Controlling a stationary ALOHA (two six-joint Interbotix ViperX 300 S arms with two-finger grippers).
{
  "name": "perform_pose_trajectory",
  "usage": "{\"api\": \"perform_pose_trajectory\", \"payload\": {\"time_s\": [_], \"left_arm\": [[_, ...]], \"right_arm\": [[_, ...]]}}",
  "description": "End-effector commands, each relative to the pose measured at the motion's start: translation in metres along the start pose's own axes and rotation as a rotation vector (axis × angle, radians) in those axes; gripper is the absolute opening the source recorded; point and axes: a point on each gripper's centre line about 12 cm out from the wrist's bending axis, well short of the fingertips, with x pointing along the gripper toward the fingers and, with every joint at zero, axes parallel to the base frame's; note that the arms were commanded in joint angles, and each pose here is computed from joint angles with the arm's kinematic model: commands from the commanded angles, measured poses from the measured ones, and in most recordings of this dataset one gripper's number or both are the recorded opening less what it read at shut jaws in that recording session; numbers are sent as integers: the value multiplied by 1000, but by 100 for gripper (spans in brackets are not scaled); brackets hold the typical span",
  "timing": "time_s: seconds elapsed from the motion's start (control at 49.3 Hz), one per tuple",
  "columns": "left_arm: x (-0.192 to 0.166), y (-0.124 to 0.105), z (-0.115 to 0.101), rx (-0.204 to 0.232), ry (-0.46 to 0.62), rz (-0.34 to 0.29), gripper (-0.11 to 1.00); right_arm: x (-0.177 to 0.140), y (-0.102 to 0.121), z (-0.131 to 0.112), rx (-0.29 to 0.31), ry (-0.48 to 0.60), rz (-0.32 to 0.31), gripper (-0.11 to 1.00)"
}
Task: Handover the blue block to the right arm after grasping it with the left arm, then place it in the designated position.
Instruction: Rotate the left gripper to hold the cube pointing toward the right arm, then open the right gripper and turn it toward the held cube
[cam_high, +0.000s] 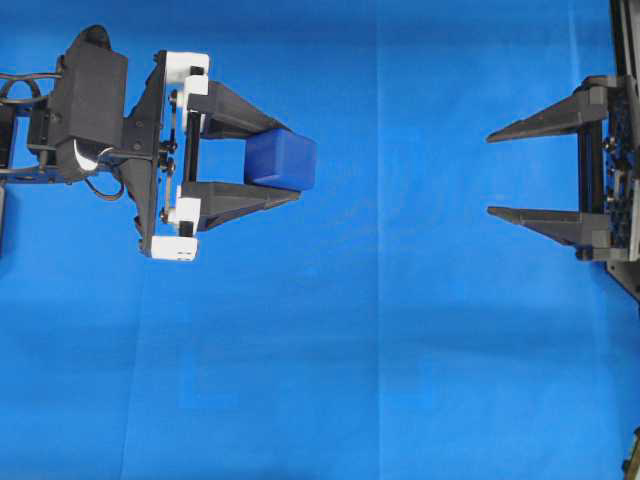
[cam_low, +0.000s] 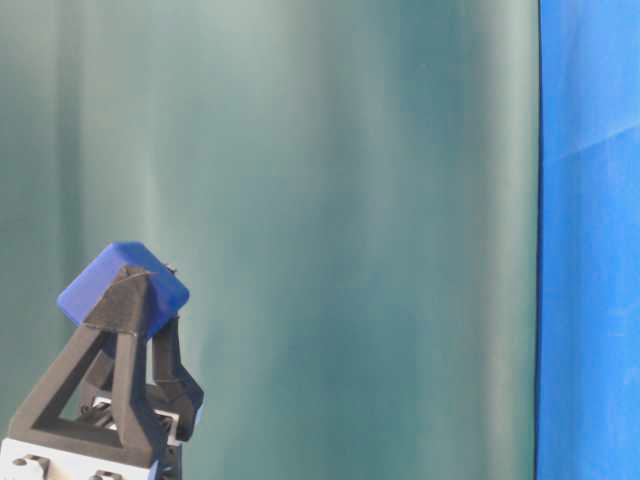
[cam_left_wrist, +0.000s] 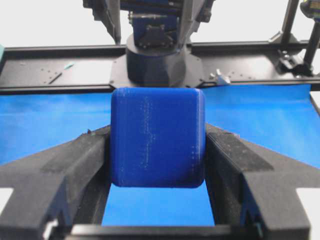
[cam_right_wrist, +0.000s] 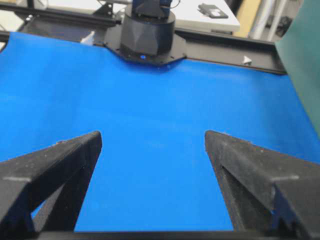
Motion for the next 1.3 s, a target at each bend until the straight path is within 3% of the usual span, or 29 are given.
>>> {"api": "perform_pose_trajectory", "payload": {"time_s": [0.0, 0.142, 0.284, 0.629, 1.095, 1.277], "left_arm": [[-2, -1, 10, -3, -34, -2, 46], [-3, -1, 10, -3, -34, -3, 46], [-3, -1, 10, -3, -34, -3, 46], [-3, -2, 10, -23, -34, -5, 46], [-3, -2, 9, -24, -32, -5, 46], [-4, -2, 10, -26, -34, -5, 46]], "right_arm": [[3, 0, 15, -7, -34, 2, 98], [4, 1, 21, -48, -25, 7, 97], [4, 3, 28, -160, -23, 17, 97], [5, 6, 44, -516, -55, 34, 97], [5, 17, 40, -1072, -74, 94, 96], [4, 22, 42, -1183, -97, 114, 96]]}}
